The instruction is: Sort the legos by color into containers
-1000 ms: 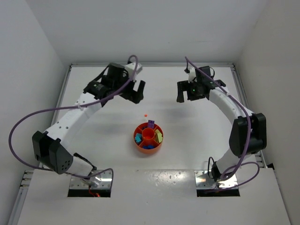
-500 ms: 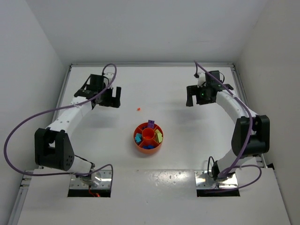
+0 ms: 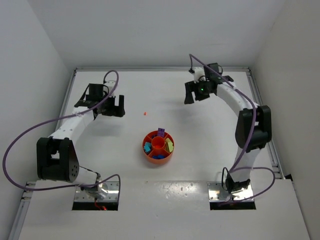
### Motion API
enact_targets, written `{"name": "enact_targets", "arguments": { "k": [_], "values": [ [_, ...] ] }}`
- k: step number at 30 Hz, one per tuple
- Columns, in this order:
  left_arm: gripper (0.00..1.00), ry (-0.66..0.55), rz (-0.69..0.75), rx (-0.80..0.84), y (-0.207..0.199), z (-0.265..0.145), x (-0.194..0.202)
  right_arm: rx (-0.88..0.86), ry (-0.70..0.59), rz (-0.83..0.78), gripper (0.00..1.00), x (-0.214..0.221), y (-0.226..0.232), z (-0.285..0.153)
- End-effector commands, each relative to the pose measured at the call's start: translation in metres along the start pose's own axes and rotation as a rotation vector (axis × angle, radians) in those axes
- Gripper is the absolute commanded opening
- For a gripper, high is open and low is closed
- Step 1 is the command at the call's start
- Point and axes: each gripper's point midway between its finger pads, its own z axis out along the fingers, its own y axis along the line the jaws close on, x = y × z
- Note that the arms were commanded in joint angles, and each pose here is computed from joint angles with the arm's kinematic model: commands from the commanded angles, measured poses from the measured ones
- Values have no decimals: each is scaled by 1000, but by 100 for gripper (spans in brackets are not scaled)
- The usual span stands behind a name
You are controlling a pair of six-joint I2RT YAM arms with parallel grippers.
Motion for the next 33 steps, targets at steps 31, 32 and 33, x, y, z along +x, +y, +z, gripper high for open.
{"name": "enact_targets", "arguments": {
  "k": [31,32,33],
  "values": [
    [100,4,-123,202,20,2,2,-588,-78,-862,69,-23,178,174],
    [100,4,-123,202,20,2,2,-589,-65,-866,69,-17,182,176],
    [100,3,-114,202,20,2,2,-589,-65,-866,68,-17,182,176]
  ]
}}
